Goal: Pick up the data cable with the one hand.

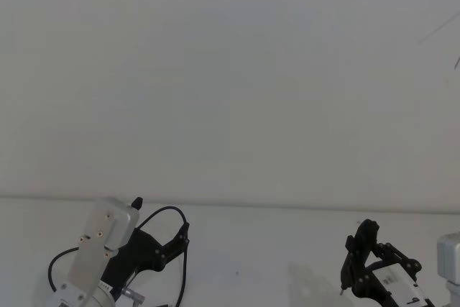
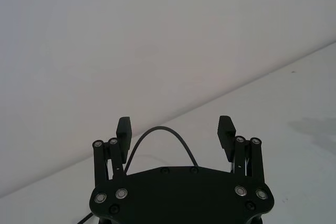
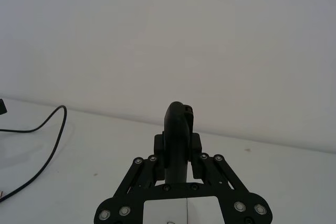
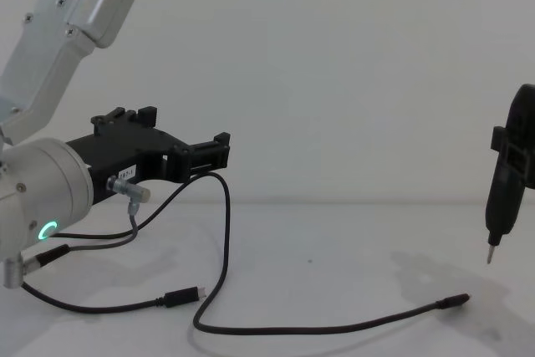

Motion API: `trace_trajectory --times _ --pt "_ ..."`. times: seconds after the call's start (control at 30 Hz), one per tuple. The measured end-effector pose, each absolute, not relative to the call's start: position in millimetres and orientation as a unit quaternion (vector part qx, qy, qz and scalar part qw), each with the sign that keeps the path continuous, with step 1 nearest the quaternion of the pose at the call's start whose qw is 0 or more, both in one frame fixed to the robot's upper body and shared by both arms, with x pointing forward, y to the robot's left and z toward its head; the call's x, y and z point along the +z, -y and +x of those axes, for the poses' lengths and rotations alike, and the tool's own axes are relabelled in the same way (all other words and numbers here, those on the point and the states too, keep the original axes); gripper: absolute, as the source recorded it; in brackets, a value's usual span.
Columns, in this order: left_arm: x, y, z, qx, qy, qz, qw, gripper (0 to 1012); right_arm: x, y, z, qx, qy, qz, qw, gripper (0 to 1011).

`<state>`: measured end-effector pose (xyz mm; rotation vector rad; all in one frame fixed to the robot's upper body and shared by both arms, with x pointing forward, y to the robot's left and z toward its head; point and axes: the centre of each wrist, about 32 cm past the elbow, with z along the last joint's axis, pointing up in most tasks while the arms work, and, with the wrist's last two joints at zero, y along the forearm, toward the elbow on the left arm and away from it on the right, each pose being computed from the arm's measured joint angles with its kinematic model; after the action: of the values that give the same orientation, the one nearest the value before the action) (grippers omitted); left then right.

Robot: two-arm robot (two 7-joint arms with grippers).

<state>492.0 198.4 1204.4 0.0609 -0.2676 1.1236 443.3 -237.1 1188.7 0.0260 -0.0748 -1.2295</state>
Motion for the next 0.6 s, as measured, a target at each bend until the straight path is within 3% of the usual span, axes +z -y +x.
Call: trace_trajectory --times 0.6 --pt "1204.4 -198.4 492.0 0.531 0.126 0.029 0.837 1001 1188.7 237.1 443.3 -0.577 0.035 0.012 0.816 268"
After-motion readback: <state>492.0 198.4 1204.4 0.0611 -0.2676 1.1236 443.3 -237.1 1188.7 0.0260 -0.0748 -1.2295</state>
